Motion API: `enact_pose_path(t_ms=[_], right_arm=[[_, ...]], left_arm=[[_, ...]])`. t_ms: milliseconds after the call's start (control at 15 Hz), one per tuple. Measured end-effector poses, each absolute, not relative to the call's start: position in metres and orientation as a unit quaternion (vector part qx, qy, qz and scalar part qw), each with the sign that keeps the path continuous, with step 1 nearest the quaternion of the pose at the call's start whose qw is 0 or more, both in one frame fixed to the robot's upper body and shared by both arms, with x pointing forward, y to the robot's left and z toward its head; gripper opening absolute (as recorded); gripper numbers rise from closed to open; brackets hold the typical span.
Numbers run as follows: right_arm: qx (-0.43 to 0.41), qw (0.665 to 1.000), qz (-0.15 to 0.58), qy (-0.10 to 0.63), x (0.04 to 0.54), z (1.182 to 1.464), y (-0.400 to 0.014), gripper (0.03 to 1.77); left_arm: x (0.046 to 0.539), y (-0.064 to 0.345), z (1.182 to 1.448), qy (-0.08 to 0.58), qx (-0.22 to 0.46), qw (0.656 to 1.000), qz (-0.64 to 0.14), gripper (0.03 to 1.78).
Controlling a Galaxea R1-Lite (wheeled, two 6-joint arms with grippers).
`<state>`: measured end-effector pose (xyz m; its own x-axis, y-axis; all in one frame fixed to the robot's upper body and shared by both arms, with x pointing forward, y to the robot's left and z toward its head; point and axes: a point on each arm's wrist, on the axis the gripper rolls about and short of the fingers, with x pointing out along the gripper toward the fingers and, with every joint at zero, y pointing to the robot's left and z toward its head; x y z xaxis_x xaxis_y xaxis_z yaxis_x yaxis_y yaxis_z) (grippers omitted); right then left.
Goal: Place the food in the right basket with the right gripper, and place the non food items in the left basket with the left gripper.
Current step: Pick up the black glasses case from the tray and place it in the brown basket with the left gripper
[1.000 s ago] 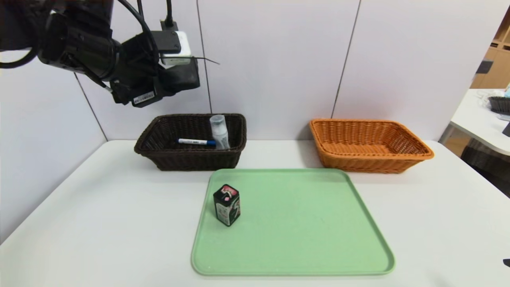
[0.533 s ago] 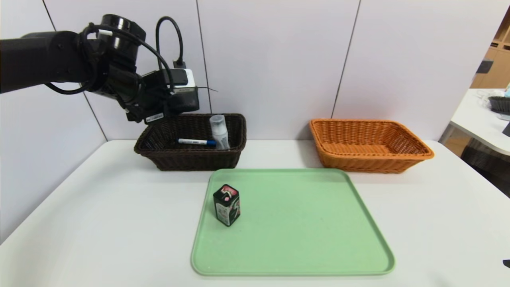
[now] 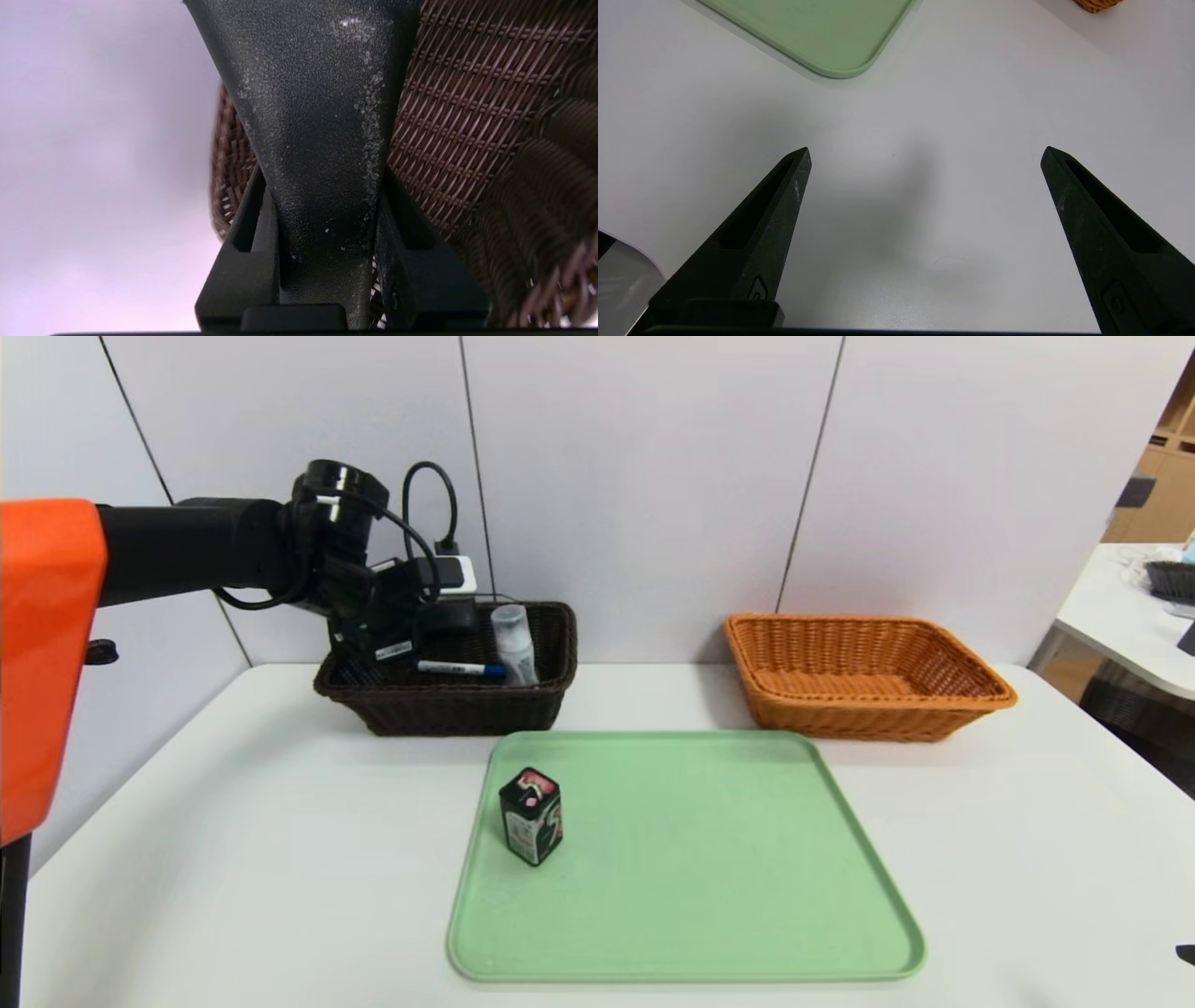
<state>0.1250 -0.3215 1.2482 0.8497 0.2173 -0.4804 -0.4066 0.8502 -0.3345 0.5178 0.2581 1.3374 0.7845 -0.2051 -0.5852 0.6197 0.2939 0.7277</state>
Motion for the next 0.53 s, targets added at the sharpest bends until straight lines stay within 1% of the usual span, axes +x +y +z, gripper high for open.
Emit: enact_pose_path(t_ms=[200, 333, 533], right_arm=[[-0.219, 0.936, 0.167, 0.222, 0.125, 1.246, -0.322, 1.7], [-0.219, 0.935, 0.167, 0.222, 0.124, 1.245, -0.322, 1.7], [-0.219, 0.935, 0.167, 0.222, 0.124, 1.244, -0.322, 1.7]], left_arm=[[0.522, 0.257, 1.323, 0.208, 0.531, 0.775, -0.271, 0.57], [0.522, 0.257, 1.318, 0.214, 0.53, 0.773, -0.275, 0.81], [0.524, 0.256, 1.319, 0.204, 0.532, 0.776, -0.269, 1.1]])
